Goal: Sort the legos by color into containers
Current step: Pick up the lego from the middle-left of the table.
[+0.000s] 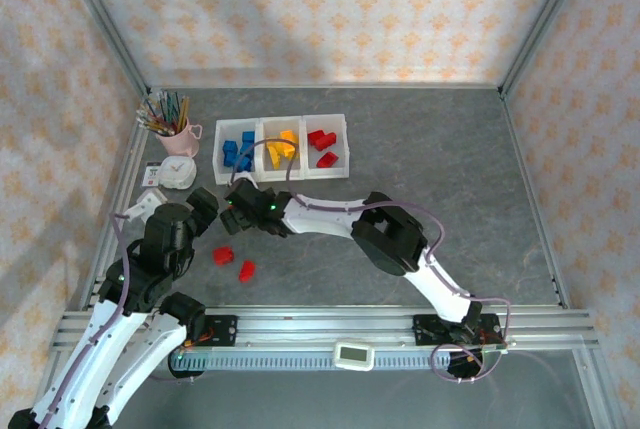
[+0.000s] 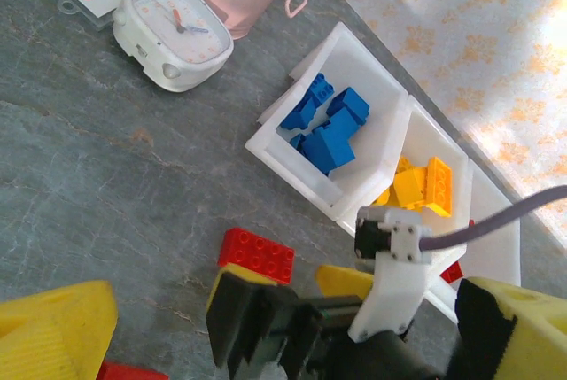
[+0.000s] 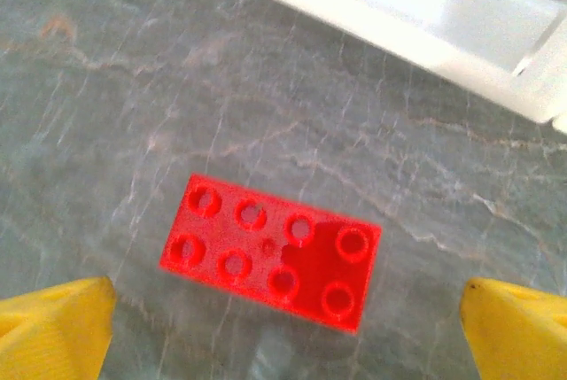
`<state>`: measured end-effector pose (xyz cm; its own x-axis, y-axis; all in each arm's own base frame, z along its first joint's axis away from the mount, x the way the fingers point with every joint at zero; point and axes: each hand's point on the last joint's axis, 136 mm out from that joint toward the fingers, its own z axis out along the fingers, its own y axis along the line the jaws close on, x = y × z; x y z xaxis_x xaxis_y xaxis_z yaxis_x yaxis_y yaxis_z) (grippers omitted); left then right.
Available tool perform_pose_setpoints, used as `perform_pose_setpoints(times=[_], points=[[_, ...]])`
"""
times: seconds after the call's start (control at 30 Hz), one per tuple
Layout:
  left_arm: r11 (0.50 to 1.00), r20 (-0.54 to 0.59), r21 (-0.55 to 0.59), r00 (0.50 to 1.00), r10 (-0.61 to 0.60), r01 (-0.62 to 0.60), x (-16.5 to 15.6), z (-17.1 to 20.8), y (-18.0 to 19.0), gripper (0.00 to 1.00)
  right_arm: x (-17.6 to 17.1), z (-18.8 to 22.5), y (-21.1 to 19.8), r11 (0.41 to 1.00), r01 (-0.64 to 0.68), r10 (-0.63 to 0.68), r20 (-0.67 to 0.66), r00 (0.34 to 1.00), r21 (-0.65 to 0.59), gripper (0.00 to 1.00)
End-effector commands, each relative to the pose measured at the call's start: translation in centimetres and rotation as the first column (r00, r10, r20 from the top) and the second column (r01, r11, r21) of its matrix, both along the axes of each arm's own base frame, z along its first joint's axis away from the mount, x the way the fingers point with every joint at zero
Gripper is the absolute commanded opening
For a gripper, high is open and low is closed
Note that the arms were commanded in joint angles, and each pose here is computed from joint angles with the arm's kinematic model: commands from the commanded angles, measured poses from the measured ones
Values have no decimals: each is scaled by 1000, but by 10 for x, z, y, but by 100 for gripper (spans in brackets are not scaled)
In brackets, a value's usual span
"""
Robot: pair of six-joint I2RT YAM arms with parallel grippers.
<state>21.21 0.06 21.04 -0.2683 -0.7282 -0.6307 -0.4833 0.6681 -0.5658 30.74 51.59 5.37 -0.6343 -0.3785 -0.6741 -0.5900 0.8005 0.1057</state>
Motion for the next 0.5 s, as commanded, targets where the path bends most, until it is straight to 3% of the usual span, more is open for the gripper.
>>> perform_pose_setpoints(times=[0.0,0.23,0.47], points=[[998,4,17,998,55,-55,-3,-1,11,99,14,-19,-8,993,96,-95,18,995,-72,99],[997,13,25,998,67,-67,-4,2,14,99,18,-32,4,992,92,-92,14,996,-83,92],[998,19,27,998,54,-54,-3,4,12,99,13,-29,3,995,65,-64,4,998,-81,70]])
